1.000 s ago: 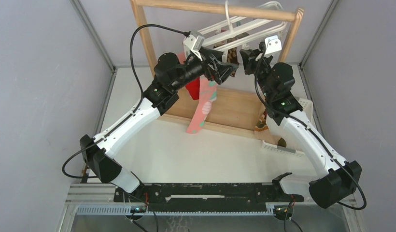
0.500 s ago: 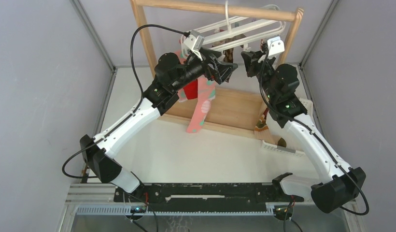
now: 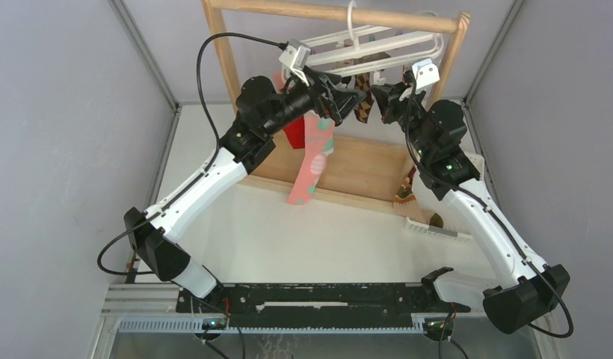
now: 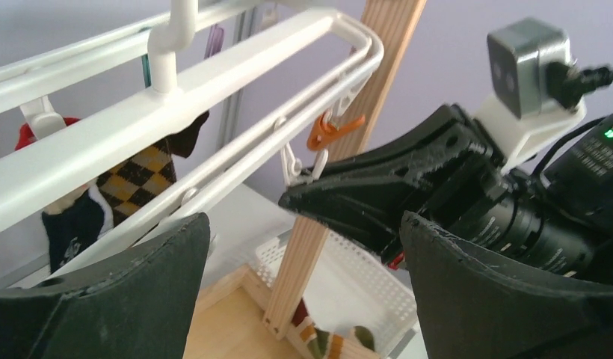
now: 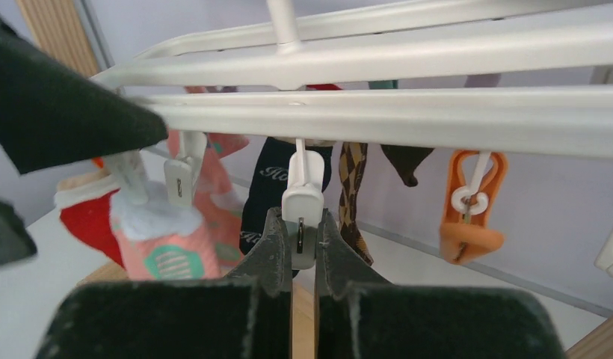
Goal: Clip the socks to the hanger
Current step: Open the clamp at the hanger.
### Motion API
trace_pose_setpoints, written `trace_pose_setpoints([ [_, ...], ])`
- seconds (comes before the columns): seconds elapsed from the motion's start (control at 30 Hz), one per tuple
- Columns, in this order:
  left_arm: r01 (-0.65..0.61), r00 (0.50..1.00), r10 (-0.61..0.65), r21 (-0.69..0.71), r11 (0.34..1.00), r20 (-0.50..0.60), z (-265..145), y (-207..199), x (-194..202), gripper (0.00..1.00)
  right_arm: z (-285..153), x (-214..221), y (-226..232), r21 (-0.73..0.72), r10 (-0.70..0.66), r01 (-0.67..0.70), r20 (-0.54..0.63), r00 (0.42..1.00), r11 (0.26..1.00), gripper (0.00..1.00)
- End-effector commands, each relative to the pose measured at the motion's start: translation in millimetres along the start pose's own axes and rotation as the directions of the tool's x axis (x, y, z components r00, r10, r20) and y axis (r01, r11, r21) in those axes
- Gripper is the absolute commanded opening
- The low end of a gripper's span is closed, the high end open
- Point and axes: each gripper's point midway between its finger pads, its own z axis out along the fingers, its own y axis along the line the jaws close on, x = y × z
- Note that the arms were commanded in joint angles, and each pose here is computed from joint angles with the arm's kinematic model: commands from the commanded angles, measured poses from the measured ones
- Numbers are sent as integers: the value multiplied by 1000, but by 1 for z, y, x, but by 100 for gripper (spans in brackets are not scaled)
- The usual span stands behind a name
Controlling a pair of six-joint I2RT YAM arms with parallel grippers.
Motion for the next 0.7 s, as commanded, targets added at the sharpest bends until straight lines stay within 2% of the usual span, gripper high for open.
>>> trace_pose_setpoints([
  [0.0,44,992,-54,89,995,112,2,-13,-55,99,-16,-42,11,-91,-12,19,68,998,996,0],
  [0.2,89,989,-103,125,988,108,13,-12,-56,99,-23,-46,16,-217,13,-11,9,1000,976,0],
  [0.47,147,983,-162,156,977,87,23,-11,-53,99,-19,-47,21,-312,18,-33,-50,999,950,0],
  [0.67,189,979,-192,56,980,69,15,0,-48,97,-12,-40,23,-325,26,-46,-66,998,945,0],
])
